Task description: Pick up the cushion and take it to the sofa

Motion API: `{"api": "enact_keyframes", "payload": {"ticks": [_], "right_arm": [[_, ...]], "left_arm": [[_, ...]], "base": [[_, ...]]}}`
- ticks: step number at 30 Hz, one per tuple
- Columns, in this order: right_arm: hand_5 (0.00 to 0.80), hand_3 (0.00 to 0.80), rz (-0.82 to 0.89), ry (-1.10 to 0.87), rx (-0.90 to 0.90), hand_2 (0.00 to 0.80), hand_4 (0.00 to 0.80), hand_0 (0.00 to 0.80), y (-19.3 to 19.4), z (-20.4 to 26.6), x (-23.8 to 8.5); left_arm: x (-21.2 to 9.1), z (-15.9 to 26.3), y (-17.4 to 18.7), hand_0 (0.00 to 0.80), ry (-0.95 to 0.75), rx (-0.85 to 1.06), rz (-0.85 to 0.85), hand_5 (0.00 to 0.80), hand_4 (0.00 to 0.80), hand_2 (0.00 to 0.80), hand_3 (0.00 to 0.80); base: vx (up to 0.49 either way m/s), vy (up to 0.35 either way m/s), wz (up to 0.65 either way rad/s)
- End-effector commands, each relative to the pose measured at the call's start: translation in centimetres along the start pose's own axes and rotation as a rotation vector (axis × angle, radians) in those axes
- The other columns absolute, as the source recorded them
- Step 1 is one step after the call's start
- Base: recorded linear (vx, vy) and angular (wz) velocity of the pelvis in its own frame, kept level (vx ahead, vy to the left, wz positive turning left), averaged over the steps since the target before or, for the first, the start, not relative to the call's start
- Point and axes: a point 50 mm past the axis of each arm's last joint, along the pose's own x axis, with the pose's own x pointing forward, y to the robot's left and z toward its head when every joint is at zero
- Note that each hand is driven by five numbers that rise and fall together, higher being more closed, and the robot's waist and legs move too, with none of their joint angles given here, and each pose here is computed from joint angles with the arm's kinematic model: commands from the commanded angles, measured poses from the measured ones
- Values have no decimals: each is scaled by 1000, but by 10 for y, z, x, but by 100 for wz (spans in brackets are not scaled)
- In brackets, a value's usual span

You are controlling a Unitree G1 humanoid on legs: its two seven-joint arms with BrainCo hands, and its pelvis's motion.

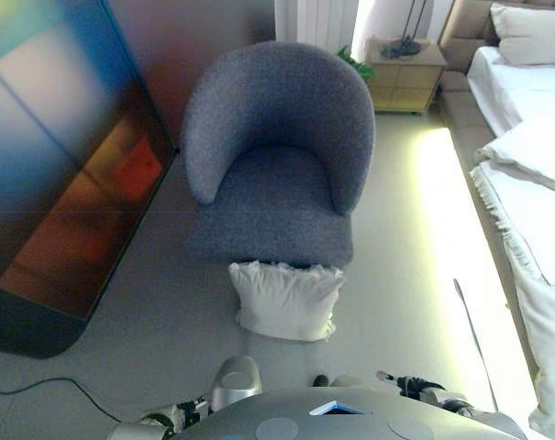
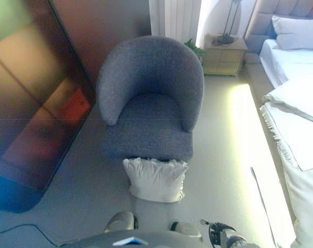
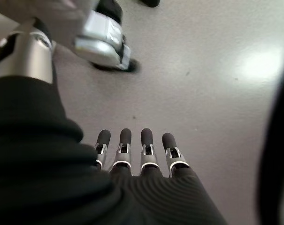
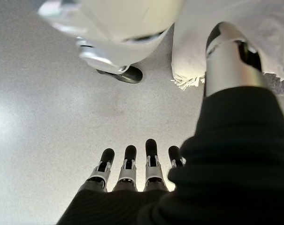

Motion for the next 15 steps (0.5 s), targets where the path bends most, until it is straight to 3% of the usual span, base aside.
{"api": "enact_keyframes", "payload": {"ticks": [1, 6, 12, 15], "right_arm": [[0, 0, -19, -16, 18, 0, 0, 0, -9, 11, -1], [0, 0, -31, -3, 6, 0, 0, 0, -3, 7, 0], [0, 0, -5, -22, 48, 0, 0, 0, 7, 9, 0], [0, 0, 19, -51, 32, 0, 0, 0, 12, 17, -1]], "left_arm": [[0, 3, 9, 0, 9, 30, 30, 0, 0, 0, 0], [-1, 4, 4, 0, 7, 10, 17, 0, 0, 0, 0], [-4, 21, 11, 0, -16, 48, 53, 0, 0, 0, 0], [-5, 25, 24, 0, -25, 49, 99, 0, 0, 0, 0]], "base": [[326, 81, -7], [300, 113, -26], [289, 78, 7], [211, 91, -26]]}}
